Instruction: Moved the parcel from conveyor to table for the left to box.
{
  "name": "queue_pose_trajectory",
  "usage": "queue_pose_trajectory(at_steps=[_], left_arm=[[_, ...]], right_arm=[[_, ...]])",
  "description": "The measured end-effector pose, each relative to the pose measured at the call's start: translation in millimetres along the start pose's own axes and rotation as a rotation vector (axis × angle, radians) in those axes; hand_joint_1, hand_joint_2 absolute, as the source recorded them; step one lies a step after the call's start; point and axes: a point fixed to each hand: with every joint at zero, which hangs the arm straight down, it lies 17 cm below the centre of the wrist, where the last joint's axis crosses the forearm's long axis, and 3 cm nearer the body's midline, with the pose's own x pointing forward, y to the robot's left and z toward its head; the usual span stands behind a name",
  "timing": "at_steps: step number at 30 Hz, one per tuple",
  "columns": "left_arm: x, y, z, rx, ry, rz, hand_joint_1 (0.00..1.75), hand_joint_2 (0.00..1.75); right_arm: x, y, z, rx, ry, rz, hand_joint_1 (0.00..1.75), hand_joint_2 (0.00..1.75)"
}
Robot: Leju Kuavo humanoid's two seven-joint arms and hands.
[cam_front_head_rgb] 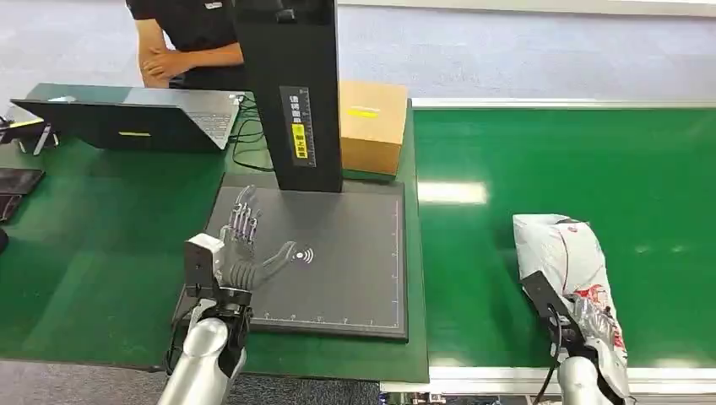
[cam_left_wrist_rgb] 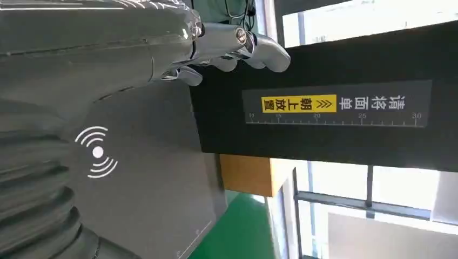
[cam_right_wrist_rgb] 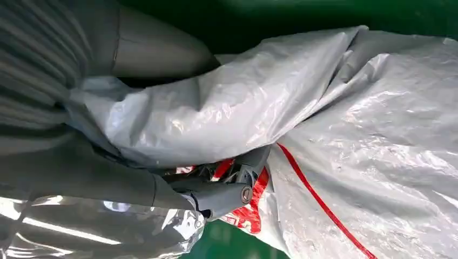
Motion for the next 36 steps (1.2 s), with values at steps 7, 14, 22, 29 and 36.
queue_pose_trajectory(at_steps=[7, 14, 22, 29, 36], left_arm=[[5, 2, 0, 0.008, -0.009, 0.001, 0.00, 1.75], [17, 14, -1, 0.062, -0.053, 0.017, 0.00, 1.75], [24, 18, -2, 0.080, -0.085, 0.021, 0.00, 1.75], [35, 22, -7, 0.097, -0.135, 0.015, 0.00, 1.75], [43, 28, -11, 0.120, -0.169, 0.011, 0.00, 1.75]], right_arm=[[17, -6, 1, -0.029, -0.080, -0.054, 1.75, 1.75], [66, -54, 20, -0.242, -0.333, -0.222, 1.75, 1.75], [143, -136, 84, -0.580, -0.690, -0.317, 1.75, 1.75], [210, -150, 145, -0.660, -0.955, -0.249, 1.75, 1.75], [296, -57, 196, -0.400, -1.277, 0.105, 1.75, 1.75]])
